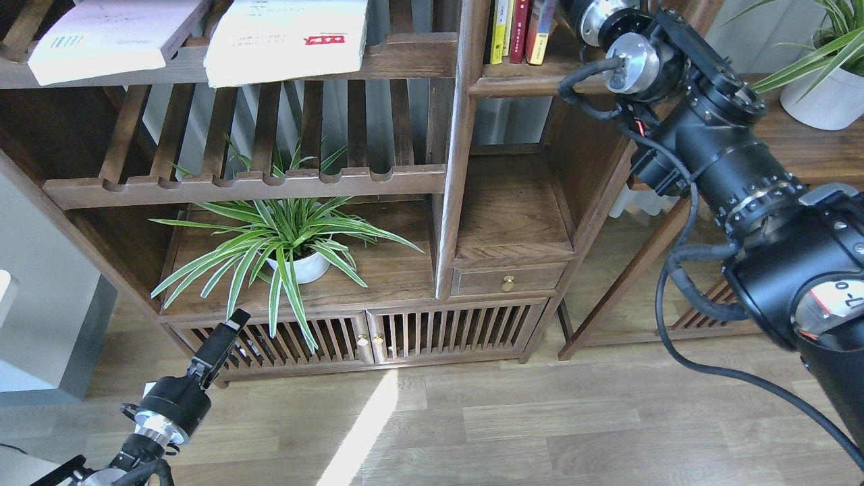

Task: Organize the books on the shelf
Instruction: 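Release the book and withdraw the right gripper from the compartment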

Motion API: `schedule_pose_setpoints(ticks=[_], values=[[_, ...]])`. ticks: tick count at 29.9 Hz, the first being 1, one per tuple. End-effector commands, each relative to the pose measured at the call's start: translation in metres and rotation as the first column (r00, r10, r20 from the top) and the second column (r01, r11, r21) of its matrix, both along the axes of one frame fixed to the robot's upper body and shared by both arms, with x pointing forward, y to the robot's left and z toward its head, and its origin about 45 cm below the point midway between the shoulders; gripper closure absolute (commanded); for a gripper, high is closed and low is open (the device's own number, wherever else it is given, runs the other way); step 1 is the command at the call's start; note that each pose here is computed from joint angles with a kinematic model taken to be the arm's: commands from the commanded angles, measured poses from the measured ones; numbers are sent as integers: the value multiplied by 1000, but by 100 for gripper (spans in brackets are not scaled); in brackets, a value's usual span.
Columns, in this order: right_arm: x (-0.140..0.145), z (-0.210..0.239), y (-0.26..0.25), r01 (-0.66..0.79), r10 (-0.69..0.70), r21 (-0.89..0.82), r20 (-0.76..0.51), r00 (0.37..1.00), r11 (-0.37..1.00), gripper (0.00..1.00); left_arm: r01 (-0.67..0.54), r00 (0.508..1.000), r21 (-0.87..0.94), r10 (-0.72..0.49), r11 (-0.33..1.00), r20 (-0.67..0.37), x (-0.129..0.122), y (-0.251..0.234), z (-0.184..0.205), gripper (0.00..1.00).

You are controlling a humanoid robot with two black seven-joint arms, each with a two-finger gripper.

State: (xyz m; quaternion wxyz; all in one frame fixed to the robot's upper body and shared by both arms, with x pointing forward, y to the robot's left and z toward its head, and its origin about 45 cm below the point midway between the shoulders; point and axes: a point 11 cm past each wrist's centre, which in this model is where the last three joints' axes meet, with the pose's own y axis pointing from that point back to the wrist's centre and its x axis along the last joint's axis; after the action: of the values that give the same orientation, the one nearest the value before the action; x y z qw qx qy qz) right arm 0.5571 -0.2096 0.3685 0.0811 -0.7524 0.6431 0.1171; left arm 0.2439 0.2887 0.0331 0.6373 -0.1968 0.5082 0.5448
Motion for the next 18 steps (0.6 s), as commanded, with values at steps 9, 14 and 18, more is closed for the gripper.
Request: schedule_pose_setpoints(ticks=[9,14,18], values=[[-4,25,15,-26,26,7,52,998,1000,59,-3,1000,1,3,1000,-1,-1,0,0,1],[-5,45,20,12,-13,18,77,997,1000,52,-1,1000,0,1,1000,-1,-1,0,0,1],[-6,52,15,36,-37,20,87,995,999,49,-1,1000,0,1,1000,0,0,0,0,1]])
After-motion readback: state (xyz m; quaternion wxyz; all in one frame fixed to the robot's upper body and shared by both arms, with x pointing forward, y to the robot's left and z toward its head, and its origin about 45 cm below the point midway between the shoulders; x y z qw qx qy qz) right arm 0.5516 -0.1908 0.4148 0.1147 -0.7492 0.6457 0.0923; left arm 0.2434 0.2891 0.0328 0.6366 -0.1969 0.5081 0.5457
